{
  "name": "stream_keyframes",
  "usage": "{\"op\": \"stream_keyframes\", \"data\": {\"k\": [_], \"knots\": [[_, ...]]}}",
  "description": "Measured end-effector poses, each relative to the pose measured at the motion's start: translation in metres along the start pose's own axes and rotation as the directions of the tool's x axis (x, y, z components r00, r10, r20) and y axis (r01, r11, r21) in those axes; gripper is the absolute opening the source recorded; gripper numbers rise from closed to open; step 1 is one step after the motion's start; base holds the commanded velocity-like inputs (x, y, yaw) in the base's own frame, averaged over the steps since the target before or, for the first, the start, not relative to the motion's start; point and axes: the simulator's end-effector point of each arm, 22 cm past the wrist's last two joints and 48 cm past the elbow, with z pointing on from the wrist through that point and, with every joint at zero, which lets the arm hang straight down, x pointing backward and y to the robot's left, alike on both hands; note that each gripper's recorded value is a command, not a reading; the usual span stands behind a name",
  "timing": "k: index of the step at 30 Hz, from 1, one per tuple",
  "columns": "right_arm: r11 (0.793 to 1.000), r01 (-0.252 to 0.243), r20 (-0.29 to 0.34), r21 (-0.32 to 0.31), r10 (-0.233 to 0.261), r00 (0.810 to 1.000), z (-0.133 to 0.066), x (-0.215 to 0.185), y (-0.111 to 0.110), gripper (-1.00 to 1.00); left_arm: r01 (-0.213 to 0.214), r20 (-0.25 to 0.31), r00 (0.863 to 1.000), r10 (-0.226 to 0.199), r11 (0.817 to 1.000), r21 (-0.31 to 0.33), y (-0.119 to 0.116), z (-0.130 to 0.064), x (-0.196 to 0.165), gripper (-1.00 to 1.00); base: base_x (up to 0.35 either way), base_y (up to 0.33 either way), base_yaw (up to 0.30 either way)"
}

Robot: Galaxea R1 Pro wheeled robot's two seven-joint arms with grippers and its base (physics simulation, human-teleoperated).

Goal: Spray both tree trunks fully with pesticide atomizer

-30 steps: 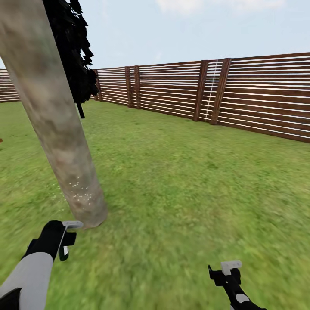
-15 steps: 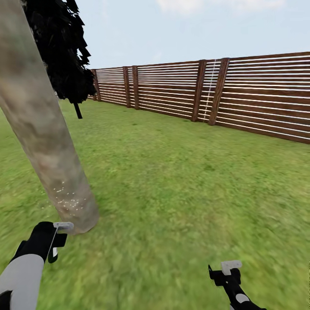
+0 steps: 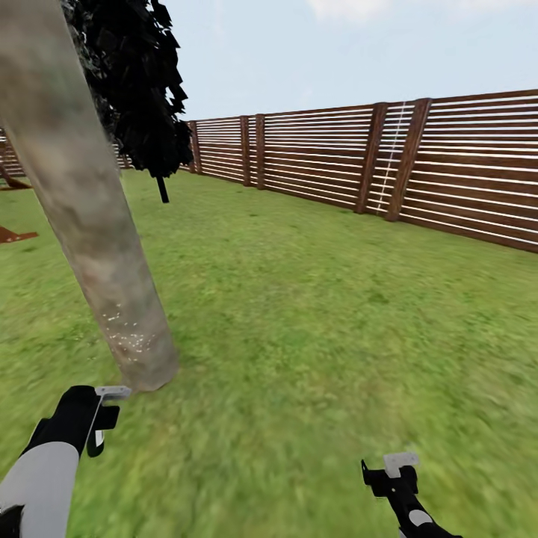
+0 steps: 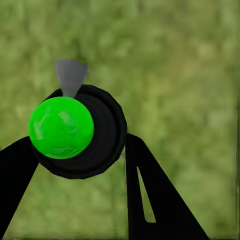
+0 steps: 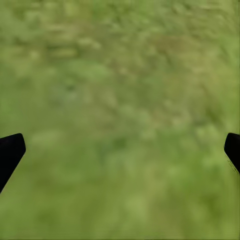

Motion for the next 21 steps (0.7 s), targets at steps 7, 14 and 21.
{"op": "stream_keyframes", "data": {"k": [7,14,21], "knots": [[1.000,0.001,0.001,-0.001,-0.001,1.000,0.000,0.000,0.000,1.00,-0.010,0.001,1.000,0.010,1.000,0.027,-0.022,-0.001,-0.001,-1.00,0.200,-0.223,0.259],[1.000,0.001,0.000,-0.001,-0.001,1.000,0.000,0.000,0.000,1.00,-0.011,0.002,1.000,0.011,0.999,0.030,-0.024,-0.001,-0.001,-1.00,0.241,-0.189,0.030],[1.000,0.001,0.000,-0.001,-0.001,1.000,0.000,0.000,0.000,1.00,-0.011,0.001,1.000,0.011,0.999,0.031,-0.024,-0.001,-0.001,-1.00,0.228,-0.196,0.118]]}}
